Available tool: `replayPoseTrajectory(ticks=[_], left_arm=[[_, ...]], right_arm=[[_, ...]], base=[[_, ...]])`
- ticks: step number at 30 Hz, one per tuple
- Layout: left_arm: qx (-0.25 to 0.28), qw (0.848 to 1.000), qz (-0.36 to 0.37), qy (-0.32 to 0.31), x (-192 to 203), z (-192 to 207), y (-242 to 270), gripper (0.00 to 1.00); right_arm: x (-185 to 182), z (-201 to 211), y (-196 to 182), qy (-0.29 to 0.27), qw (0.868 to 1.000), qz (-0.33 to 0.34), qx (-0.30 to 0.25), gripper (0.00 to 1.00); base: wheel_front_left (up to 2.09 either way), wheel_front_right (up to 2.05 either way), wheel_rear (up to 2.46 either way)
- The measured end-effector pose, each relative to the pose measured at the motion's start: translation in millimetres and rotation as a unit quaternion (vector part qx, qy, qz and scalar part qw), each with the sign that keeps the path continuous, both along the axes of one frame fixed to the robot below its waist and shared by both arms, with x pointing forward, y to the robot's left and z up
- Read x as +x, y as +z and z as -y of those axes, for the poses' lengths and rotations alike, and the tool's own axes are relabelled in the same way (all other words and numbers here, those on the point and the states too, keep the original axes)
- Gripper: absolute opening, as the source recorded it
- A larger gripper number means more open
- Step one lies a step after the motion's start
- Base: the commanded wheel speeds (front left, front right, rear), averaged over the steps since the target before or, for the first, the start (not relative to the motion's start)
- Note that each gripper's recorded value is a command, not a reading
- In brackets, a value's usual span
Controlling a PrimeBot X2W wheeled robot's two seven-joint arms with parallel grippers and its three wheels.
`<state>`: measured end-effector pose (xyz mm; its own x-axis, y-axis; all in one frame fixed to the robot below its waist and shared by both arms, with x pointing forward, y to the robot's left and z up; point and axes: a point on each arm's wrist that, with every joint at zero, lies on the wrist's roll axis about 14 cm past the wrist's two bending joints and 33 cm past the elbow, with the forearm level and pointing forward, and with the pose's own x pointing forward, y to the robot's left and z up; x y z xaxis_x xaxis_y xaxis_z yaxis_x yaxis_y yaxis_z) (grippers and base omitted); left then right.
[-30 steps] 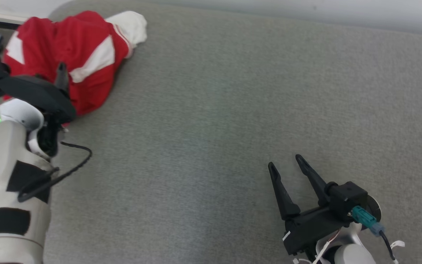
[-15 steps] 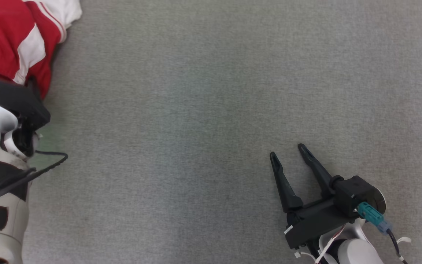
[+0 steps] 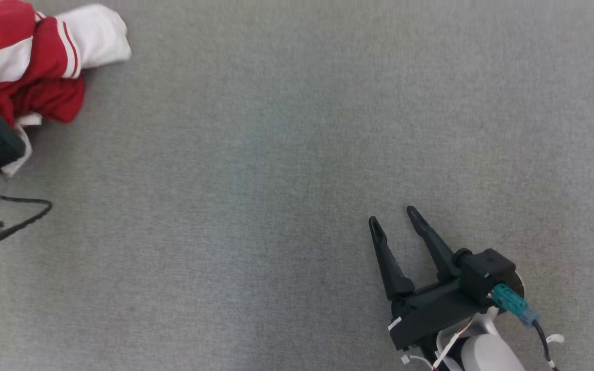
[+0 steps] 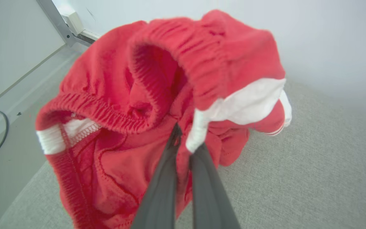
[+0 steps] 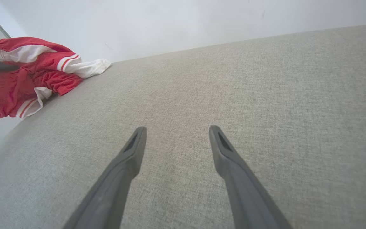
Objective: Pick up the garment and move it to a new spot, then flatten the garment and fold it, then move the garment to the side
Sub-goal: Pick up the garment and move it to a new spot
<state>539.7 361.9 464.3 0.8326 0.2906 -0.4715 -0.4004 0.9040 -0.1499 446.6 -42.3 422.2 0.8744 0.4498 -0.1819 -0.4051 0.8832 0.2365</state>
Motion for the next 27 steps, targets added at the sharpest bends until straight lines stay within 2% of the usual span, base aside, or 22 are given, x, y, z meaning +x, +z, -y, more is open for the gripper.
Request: replayPoseTrajectory(ticks=[9, 16, 22, 23, 27], left_arm=[[0.052, 0.997, 0.062, -0.011, -10.7, -23.7, 96.0, 0.0], [0.098, 0.982, 0.153, -0.054, -15.8, -7.7, 192.5, 0.0], [0.117, 0.956, 0.236, -0.131, -18.0, 52.3, 268.2, 0.0], [0.124, 0.944, 0.259, -0.165, -19.2, 81.0, 288.7, 0.0], [0.136, 0.909, 0.309, -0.244, -22.0, 151.8, 324.6, 0.0]], right_arm=[[-9.3, -5.9, 29.8, -0.004, 0.999, 0.038, 0.029, 1.0], [-21.6, 0.9, 51.7, -0.021, 0.996, 0.064, 0.051, 1.0], [-34.6, 10.9, 66.8, -0.037, 0.994, 0.082, 0.061, 1.0], [-38.1, 17.0, 71.6, -0.045, 0.993, 0.089, 0.06, 1.0], [-44.8, 36.2, 76.6, -0.072, 0.991, 0.098, 0.056, 1.0]], base=[[0.0, 0.0, 0.0], [0.0, 0.0, 0.0], [0.0, 0.0, 0.0], [0.0, 0.0, 0.0], [0.0, 0.0, 0.0]])
